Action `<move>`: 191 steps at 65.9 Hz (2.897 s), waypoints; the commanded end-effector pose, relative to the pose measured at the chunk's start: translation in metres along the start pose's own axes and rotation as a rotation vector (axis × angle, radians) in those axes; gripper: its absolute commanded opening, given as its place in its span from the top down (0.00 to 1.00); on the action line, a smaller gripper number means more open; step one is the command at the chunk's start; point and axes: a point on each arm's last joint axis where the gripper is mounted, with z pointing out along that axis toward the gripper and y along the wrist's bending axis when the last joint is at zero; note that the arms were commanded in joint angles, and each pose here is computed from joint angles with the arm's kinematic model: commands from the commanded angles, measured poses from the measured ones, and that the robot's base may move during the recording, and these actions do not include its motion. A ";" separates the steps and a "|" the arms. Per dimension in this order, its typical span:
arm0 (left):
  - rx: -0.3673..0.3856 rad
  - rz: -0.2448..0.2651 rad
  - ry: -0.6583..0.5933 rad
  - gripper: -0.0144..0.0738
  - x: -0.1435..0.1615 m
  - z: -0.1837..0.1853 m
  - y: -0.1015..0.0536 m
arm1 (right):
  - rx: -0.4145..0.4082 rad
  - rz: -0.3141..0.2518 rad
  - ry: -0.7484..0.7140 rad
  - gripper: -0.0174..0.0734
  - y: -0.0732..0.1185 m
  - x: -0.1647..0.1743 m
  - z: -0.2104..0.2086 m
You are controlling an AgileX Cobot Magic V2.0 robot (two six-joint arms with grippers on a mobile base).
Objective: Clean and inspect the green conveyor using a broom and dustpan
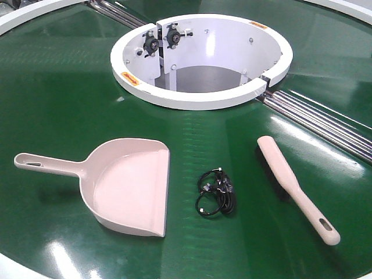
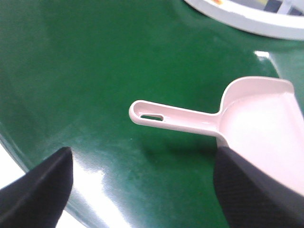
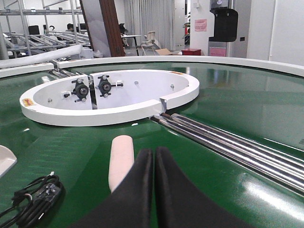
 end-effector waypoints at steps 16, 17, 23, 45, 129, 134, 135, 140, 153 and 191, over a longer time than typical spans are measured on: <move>0.047 0.580 0.090 0.22 -0.064 0.020 0.000 | -0.002 -0.003 -0.072 0.82 0.000 -0.001 -0.001; 0.049 0.612 0.091 0.22 -0.066 0.021 0.000 | -0.002 -0.003 -0.072 0.82 0.000 -0.001 -0.001; 0.053 0.658 0.093 0.22 -0.075 0.032 0.000 | -0.002 -0.003 -0.072 0.82 0.000 -0.001 -0.001; 0.157 0.774 0.130 0.25 -0.094 0.069 -0.007 | -0.002 -0.003 -0.072 0.82 0.000 -0.001 -0.001; 0.642 1.452 0.472 0.24 -0.057 0.203 -0.073 | -0.002 -0.003 -0.072 0.82 0.000 -0.001 -0.001; 0.653 1.454 0.487 0.24 -0.053 0.208 -0.073 | -0.002 -0.003 -0.072 0.82 0.000 -0.001 -0.001; 0.654 1.455 0.491 0.24 -0.052 0.209 -0.073 | -0.002 -0.003 -0.072 0.82 0.000 -0.001 -0.001; 0.654 1.470 0.514 0.24 -0.049 0.214 -0.072 | -0.002 -0.003 -0.072 0.82 0.000 -0.001 -0.001; 0.666 1.472 0.528 0.33 -0.045 0.219 -0.072 | -0.002 -0.003 -0.072 0.82 0.000 -0.001 -0.001; 0.656 1.459 0.368 0.85 -0.092 0.192 -0.081 | -0.002 -0.003 -0.072 0.82 0.000 -0.001 -0.001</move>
